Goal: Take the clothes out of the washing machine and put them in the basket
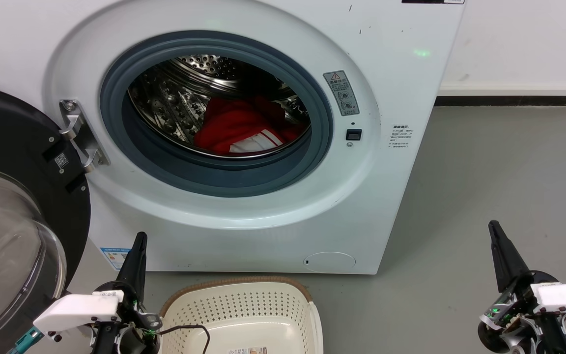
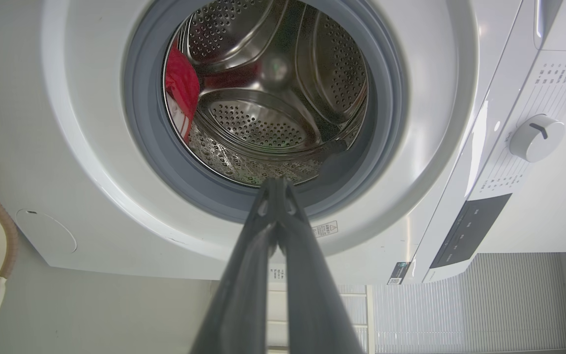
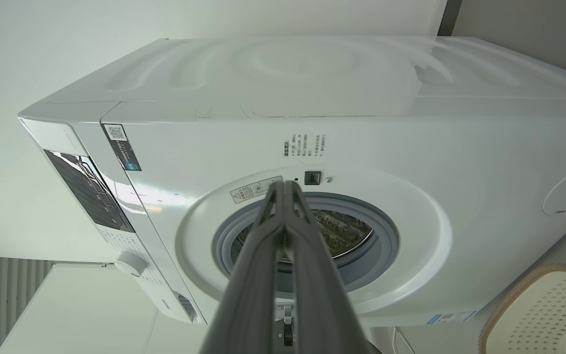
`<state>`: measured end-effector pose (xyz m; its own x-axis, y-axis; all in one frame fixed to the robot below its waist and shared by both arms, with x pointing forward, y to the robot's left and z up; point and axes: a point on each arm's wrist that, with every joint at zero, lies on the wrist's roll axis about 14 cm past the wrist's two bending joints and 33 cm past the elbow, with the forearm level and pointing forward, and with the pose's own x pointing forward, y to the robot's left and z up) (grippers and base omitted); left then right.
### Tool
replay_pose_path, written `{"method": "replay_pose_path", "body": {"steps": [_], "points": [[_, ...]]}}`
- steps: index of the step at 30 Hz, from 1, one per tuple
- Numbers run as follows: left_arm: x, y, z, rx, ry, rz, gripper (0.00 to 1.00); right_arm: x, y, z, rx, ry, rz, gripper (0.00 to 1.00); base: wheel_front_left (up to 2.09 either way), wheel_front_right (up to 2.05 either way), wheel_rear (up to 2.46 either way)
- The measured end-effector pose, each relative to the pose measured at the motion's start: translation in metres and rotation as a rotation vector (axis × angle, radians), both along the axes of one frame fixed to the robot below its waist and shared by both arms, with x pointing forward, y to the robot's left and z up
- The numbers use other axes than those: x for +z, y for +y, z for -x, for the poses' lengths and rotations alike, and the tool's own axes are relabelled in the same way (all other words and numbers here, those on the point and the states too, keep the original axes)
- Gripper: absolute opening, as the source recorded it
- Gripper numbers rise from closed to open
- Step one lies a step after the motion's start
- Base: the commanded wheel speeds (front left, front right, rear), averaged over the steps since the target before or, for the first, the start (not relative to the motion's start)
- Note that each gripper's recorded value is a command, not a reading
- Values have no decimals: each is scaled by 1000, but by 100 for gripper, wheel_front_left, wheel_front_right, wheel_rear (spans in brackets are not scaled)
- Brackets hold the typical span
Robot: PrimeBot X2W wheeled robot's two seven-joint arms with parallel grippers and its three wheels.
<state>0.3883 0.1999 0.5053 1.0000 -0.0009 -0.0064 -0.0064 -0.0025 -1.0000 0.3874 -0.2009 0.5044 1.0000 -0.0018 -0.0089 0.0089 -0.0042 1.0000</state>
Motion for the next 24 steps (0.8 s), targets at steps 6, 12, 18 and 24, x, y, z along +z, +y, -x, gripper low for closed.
{"method": "replay_pose_path", "body": {"steps": [6,12,18,24], "points": [[0,0,0,0,0,0,0,0,0,0,0,0,0,0,0,0,0],[0,0,0,0,0,0,0,0,0,0,0,0,0,0,0,0,0],[0,0,0,0,0,0,0,0,0,0,0,0,0,0,0,0,0],[0,0,0,0,0,0,0,0,0,0,0,0,0,0,0,0,0]]}}
